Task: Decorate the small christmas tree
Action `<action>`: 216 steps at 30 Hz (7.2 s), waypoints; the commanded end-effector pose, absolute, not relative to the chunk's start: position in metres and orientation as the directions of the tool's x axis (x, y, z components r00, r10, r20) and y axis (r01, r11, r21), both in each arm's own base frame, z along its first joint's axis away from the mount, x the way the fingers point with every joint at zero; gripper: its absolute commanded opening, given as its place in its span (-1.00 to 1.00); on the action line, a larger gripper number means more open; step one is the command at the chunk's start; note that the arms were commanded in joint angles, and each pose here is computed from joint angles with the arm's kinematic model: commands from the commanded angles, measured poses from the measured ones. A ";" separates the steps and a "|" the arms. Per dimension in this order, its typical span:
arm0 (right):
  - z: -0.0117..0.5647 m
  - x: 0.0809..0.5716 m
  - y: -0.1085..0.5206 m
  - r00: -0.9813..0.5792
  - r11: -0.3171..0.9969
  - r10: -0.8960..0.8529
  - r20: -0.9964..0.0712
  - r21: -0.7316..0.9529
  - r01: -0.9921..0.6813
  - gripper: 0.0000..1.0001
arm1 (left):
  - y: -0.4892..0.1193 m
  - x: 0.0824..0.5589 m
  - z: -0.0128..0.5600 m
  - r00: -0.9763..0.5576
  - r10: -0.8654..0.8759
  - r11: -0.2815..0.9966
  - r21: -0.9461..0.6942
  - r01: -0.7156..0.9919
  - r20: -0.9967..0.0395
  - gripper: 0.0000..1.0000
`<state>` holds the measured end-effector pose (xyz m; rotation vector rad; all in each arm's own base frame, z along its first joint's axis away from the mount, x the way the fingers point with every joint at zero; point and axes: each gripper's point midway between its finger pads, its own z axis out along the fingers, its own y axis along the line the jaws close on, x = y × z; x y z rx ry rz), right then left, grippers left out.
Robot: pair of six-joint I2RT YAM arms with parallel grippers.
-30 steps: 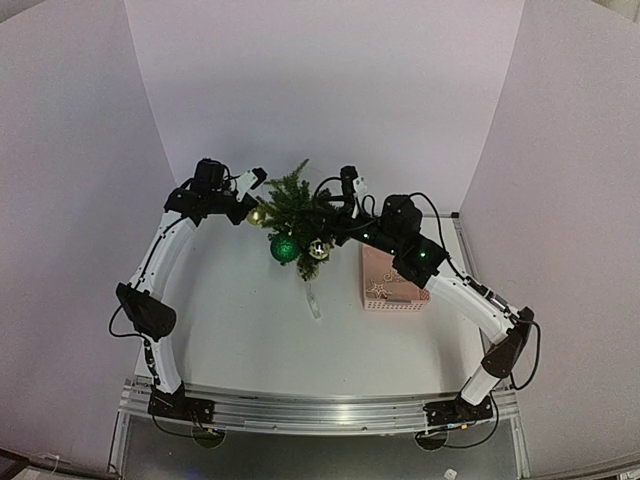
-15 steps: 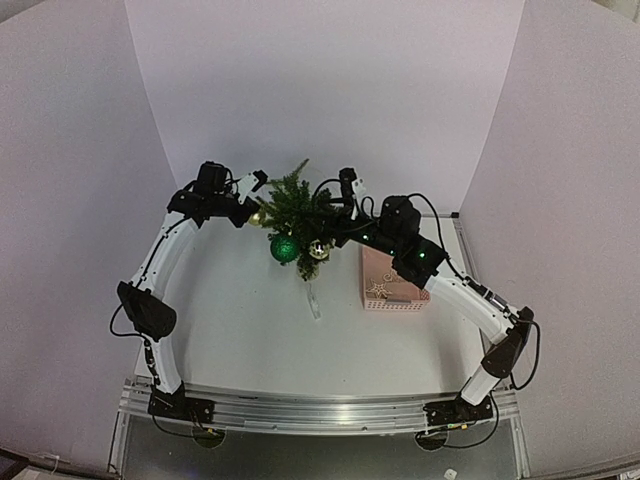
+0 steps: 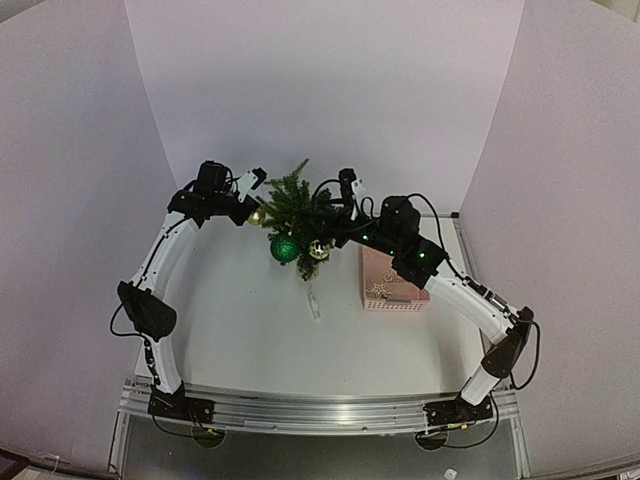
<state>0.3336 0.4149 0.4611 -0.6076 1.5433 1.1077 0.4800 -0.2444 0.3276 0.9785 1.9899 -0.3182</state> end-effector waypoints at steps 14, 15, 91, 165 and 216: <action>0.486 0.325 0.409 -0.236 0.412 0.208 -0.949 0.303 -0.859 0.57 | -0.248 0.487 0.338 -0.284 0.492 0.669 0.148 0.728 -0.823 -1.00; 0.486 0.325 0.409 -0.235 0.412 0.208 -0.949 0.303 -0.859 0.57 | -0.248 0.487 0.338 -0.285 0.493 0.669 0.149 0.728 -0.822 -1.00; 0.491 0.322 0.412 -0.225 0.392 0.203 -0.953 0.290 -0.873 0.57 | -0.256 0.457 0.333 -0.222 0.583 0.533 0.162 0.830 -0.781 0.09; 0.494 0.319 0.408 -0.226 0.389 0.209 -0.951 0.293 -0.874 0.57 | -0.245 0.466 0.338 -0.277 0.539 0.600 0.132 0.789 -0.796 0.40; 0.497 0.317 0.408 -0.220 0.384 0.212 -0.952 0.288 -0.877 0.57 | -0.232 0.461 0.377 -0.248 0.430 0.608 0.075 0.790 -0.868 0.47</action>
